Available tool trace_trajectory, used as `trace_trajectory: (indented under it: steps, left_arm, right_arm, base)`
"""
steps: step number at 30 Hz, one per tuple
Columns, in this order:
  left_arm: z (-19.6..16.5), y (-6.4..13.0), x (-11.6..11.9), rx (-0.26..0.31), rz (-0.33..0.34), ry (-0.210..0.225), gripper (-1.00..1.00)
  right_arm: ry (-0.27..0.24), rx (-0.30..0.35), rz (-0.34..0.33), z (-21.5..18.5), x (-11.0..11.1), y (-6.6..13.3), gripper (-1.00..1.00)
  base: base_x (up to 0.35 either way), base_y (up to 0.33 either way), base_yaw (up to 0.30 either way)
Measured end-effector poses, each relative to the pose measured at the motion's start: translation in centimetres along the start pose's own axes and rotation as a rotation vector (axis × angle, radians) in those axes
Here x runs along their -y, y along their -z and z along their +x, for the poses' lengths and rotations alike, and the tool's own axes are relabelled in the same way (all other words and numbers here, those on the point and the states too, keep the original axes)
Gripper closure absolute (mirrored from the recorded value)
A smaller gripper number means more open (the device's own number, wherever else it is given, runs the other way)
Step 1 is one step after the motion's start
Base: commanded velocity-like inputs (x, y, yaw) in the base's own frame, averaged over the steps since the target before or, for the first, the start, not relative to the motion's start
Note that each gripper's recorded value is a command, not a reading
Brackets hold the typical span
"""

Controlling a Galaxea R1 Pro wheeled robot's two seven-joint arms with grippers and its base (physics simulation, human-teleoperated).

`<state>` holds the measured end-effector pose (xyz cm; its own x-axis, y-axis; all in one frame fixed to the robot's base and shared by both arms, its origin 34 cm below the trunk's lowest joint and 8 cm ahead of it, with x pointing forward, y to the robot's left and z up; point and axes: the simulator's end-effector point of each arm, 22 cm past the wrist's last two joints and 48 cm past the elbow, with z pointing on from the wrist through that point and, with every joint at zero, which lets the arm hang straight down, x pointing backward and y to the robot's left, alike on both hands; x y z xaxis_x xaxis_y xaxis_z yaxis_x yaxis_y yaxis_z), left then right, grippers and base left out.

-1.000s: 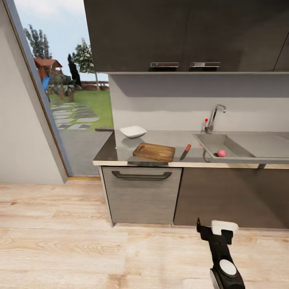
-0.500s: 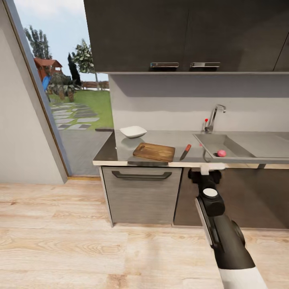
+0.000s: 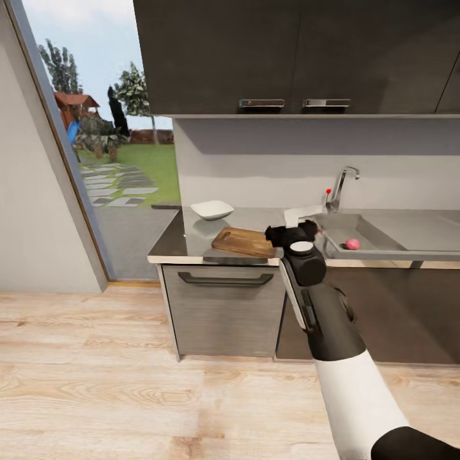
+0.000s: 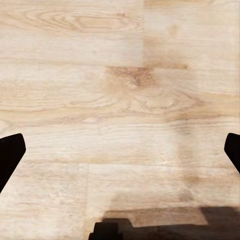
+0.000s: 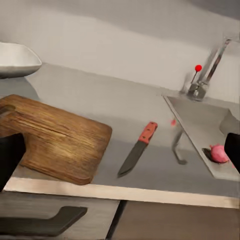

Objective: In the kitchen, take the Vidalia onion out of the sink, dice it on the chopping board with the paring knife, put the diced onion into the bowl on the countertop, then place both the paring knife and the chopping board into the sink.

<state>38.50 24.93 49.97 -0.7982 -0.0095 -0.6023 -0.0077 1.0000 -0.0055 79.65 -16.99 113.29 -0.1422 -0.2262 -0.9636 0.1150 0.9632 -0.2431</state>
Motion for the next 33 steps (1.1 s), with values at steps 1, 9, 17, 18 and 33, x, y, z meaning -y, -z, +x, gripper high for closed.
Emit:
trace_trajectory:
  steps: [1, 9, 17, 18, 33]
  left_arm:
    - [0.0, 0.0, 0.0, 0.0, 0.0, 0.0, -1.0]
    - [0.1, 0.0, 0.1, -0.001, 0.002, -0.003, -1.0]
    - [3.7, 0.7, -0.1, -0.079, 0.001, -0.007, -1.0]
    - [4.0, 0.8, -0.1, -0.085, 0.001, -0.007, -1.0]
    - [10.9, 2.9, -0.5, -0.237, -0.002, -0.014, -1.0]
  right_arm:
    - [0.023, 0.006, -0.038, -0.3, -1.4, 0.3, -1.0]
    - [0.136, -0.019, -0.449, 1.9, -8.8, 1.8, -1.0]
    - [0.317, -0.035, -1.003, 7.3, -10.0, 7.4, -1.0]
    - [0.349, -0.018, -1.088, 7.8, -9.8, 8.7, -1.0]
    - [0.299, 0.041, -1.26, 6.3, -6.9, 11.7, -1.0]
  base:
    - [0.0, 0.0, 0.0]
    - [0.0, 0.0, 0.0]
    - [0.0, 0.0, 0.0]
    - [0.0, 0.0, 0.0]
    - [0.0, 0.0, 0.0]
